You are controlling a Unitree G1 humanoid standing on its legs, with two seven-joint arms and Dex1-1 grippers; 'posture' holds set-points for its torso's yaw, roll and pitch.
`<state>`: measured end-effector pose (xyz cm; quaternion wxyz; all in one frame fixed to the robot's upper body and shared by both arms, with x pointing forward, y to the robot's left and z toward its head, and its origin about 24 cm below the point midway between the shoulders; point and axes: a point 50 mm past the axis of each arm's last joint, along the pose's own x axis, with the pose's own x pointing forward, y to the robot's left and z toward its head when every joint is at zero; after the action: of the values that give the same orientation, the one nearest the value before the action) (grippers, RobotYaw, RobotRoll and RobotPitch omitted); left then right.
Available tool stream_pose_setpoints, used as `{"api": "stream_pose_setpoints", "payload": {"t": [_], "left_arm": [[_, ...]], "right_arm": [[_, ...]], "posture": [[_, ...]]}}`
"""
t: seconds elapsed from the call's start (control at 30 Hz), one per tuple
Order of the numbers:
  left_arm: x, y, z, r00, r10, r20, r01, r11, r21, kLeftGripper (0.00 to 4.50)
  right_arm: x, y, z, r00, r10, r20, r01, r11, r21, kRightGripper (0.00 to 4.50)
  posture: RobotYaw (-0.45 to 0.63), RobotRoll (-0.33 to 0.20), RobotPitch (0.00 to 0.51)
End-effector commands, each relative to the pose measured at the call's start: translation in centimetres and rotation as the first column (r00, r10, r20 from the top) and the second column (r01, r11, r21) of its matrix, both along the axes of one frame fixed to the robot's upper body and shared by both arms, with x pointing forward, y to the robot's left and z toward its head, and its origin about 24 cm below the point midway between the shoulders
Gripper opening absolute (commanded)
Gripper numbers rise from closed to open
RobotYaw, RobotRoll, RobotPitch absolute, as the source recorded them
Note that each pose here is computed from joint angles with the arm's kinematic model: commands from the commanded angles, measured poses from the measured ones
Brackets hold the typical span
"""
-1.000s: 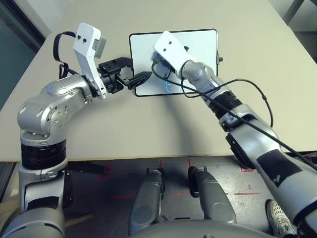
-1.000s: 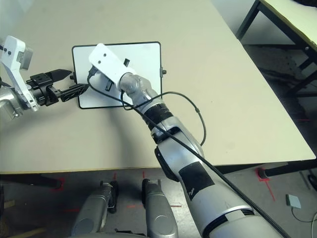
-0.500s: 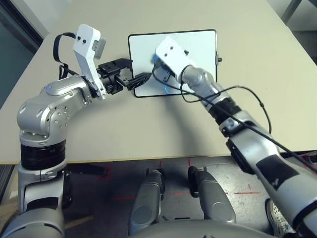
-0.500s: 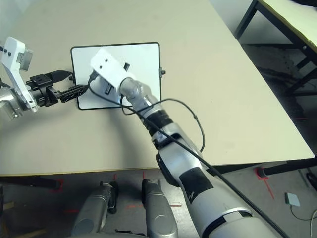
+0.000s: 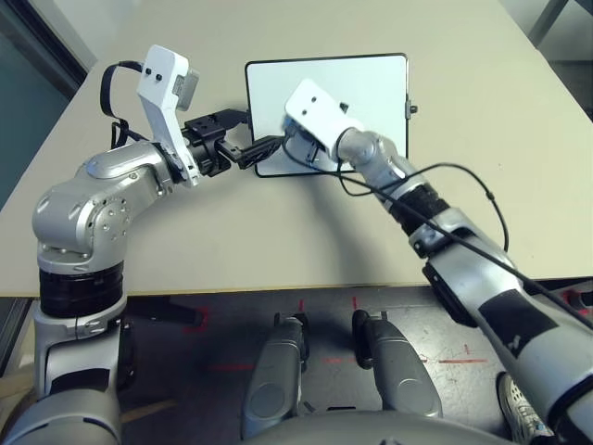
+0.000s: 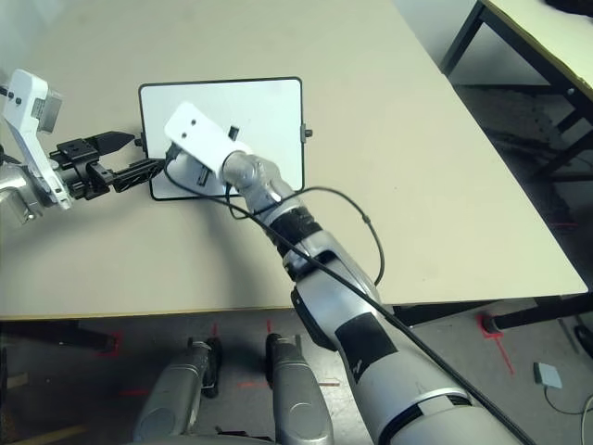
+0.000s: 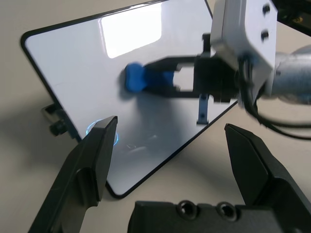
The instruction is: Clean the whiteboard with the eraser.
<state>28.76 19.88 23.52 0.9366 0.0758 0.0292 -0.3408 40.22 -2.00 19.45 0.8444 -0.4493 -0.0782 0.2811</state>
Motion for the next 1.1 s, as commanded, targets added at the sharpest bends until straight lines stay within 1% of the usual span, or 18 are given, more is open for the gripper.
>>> {"api": "stream_pose_setpoints", "payload": {"t": [0.03, 0.2, 0.27, 0.5, 0.6, 0.67, 0.83, 0.97, 1.1], "left_arm": [[-0.2, -0.1, -0.2, 1.0, -0.003, -0.009, 0.003, 1.0, 0.002, 4.5], [-0.3, 0.0, -0.3, 1.0, -0.001, -0.01, 0.001, 1.0, 0.0, 4.5], [-0.3, 0.0, -0.3, 1.0, -0.002, -0.01, 0.002, 1.0, 0.0, 4.5], [-0.3, 0.0, -0.3, 1.0, -0.006, -0.013, 0.006, 1.0, 0.0, 4.5], [-0.2, -0.1, -0.3, 1.0, -0.008, -0.013, 0.008, 1.0, -0.001, 4.5], [-0.2, -0.1, -0.3, 1.0, -0.008, -0.013, 0.008, 1.0, -0.002, 4.5], [-0.2, -0.1, -0.3, 1.0, -0.007, -0.012, 0.007, 1.0, -0.003, 4.5], [-0.2, -0.1, -0.3, 1.0, -0.006, -0.012, 0.006, 1.0, -0.003, 4.5], [-0.2, -0.2, -0.3, 1.0, -0.008, -0.012, 0.008, 1.0, -0.003, 4.5]], "right_arm": [[0.4, -1.0, -1.7, 0.997, -0.055, -0.06, 0.054, 0.998, -0.007, 0.78], [-0.2, -0.7, -3.4, 0.995, -0.029, -0.097, 0.026, 0.999, -0.033, 0.78], [-0.3, -0.7, -3.6, 0.995, -0.027, -0.1, 0.023, 0.999, -0.034, 0.78], [0.5, -1.0, -0.9, 0.998, -0.063, -0.029, 0.064, 0.998, 0.022, 0.78], [0.7, -1.2, -0.2, 0.997, -0.077, -0.013, 0.078, 0.996, 0.038, 0.78], [0.8, -1.2, -0.2, 0.997, -0.08, -0.013, 0.08, 0.996, 0.04, 0.78], [0.4, -0.9, -1.6, 0.997, -0.061, -0.052, 0.062, 0.998, 0.019, 0.78], [-0.4, -0.4, -3.9, 0.994, -0.022, -0.112, 0.02, 1.0, -0.019, 0.78], [-1.2, -0.1, -5.3, 0.99, 0.005, -0.144, -0.01, 0.999, -0.036, 0.78]], "posture": [[0.14, 0.0, 0.248], [0.14, 0.0, 0.252], [0.14, 0.0, 0.252], [0.14, 0.0, 0.253], [0.14, 0.0, 0.252], [0.14, 0.0, 0.25], [0.14, 0.0, 0.248], [0.14, 0.0, 0.247], [0.14, 0.0, 0.247]]}}
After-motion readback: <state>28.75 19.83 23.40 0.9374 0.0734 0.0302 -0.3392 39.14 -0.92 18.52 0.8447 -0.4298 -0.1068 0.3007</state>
